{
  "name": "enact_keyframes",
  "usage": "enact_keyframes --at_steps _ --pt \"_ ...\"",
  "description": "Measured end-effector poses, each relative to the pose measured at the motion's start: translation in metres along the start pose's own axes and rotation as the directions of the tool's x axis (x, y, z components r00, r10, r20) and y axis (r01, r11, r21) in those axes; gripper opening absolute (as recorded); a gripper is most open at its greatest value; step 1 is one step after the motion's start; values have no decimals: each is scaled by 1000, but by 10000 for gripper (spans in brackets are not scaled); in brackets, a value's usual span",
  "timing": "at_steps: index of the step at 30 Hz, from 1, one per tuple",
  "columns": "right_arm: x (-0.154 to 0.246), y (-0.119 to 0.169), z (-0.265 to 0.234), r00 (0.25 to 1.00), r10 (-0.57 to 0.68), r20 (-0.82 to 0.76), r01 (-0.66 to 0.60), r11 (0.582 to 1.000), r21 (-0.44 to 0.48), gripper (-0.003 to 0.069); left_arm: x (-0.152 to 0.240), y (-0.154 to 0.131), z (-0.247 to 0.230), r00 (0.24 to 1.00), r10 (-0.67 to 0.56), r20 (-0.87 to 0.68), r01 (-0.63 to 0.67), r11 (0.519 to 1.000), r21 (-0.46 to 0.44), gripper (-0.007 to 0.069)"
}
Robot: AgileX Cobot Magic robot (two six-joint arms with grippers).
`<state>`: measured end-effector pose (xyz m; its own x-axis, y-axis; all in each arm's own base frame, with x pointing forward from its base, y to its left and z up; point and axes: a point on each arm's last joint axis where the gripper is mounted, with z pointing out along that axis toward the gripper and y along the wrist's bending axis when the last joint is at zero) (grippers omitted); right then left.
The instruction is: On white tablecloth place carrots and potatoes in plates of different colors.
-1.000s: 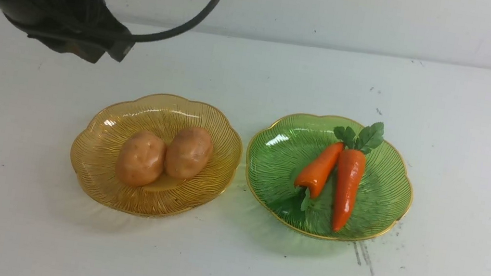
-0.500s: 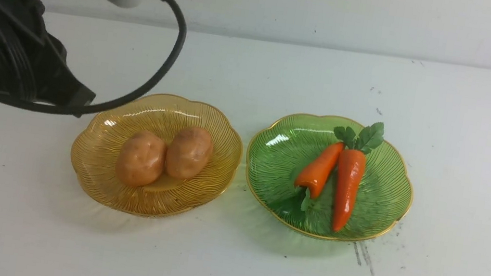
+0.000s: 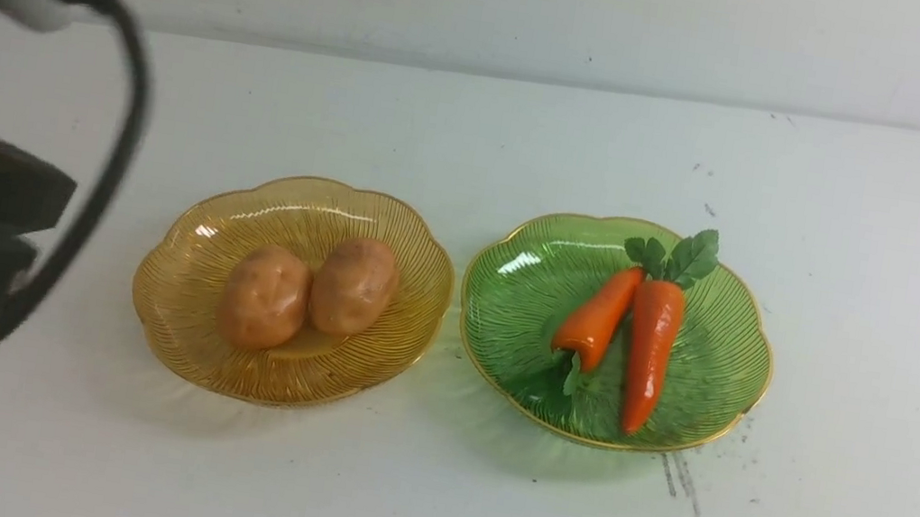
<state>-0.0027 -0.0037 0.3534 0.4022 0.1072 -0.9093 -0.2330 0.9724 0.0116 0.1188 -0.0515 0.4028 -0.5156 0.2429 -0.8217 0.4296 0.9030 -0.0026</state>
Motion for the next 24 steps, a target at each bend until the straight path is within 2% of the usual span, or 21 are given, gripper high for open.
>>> enact_keyframes --at_steps 5,8,16,21,24 --pt "1 0 0 1000 -5 -14 5 1000 4 -15 50 -4 -27 975 -22 219 24 1000 -5 -3" --pt "1 0 0 1000 -5 -15 6 1000 4 -15 64 -7 -33 957 -73 280 68 997 27 -3" --pt "2 0 0 1000 -7 -17 7 1000 5 -15 91 -15 -32 938 -179 296 146 981 130 -3" --pt "2 0 0 1000 -7 -18 7 1000 5 -15 97 -16 -30 948 -181 262 149 979 139 -3" --pt "2 0 0 1000 -7 -18 7 1000 5 -15 98 -15 -29 956 -134 261 106 987 119 -3"
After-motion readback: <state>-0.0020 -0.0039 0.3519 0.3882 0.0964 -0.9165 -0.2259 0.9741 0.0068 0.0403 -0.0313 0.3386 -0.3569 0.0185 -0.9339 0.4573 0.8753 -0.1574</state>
